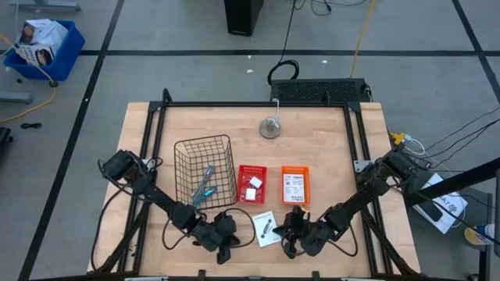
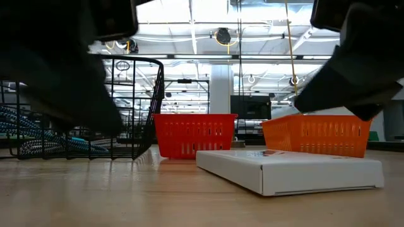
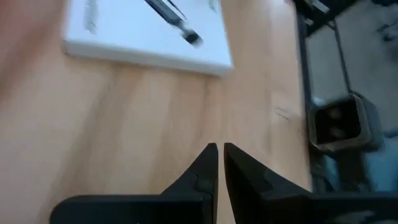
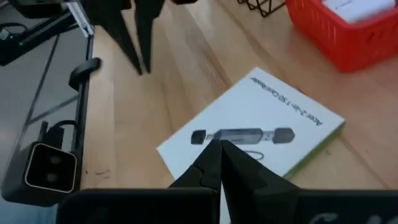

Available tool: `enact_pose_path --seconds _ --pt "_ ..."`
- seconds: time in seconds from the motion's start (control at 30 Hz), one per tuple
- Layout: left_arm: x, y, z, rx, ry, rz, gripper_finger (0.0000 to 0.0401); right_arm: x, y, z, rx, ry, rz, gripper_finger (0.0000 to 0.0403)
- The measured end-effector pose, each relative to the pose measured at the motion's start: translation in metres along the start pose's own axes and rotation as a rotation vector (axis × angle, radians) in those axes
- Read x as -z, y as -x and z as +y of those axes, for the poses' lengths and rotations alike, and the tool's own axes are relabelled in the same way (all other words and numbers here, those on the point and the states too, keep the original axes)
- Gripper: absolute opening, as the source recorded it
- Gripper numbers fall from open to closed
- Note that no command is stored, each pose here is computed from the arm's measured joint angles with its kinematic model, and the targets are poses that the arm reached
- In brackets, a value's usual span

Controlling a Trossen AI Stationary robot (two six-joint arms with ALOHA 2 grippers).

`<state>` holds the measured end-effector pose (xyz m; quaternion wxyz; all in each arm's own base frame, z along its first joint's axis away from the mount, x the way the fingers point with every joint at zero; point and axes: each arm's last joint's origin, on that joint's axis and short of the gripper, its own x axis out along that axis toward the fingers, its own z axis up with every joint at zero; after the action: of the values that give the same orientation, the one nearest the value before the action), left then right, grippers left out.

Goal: Pick and place items into bin
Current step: Put the card reader box into the orange basket

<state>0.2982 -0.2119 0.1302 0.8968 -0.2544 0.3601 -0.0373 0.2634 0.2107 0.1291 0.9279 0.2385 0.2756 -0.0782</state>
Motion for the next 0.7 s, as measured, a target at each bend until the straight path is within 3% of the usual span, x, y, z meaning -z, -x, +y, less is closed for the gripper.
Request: enact_pose_path --seconds 0.4,0.7 --pt "-0.005 -0.029 0.03 -0.062 0.078 -0.026 0.0031 0.014 0.001 -0.015 0.152 -0.031 0.068 0.0" --pt "-0.004 -0.039 0.032 -0.041 0.1 -0.079 0.003 0.021 0.002 -0.024 0.216 -0.08 0.174 0.0"
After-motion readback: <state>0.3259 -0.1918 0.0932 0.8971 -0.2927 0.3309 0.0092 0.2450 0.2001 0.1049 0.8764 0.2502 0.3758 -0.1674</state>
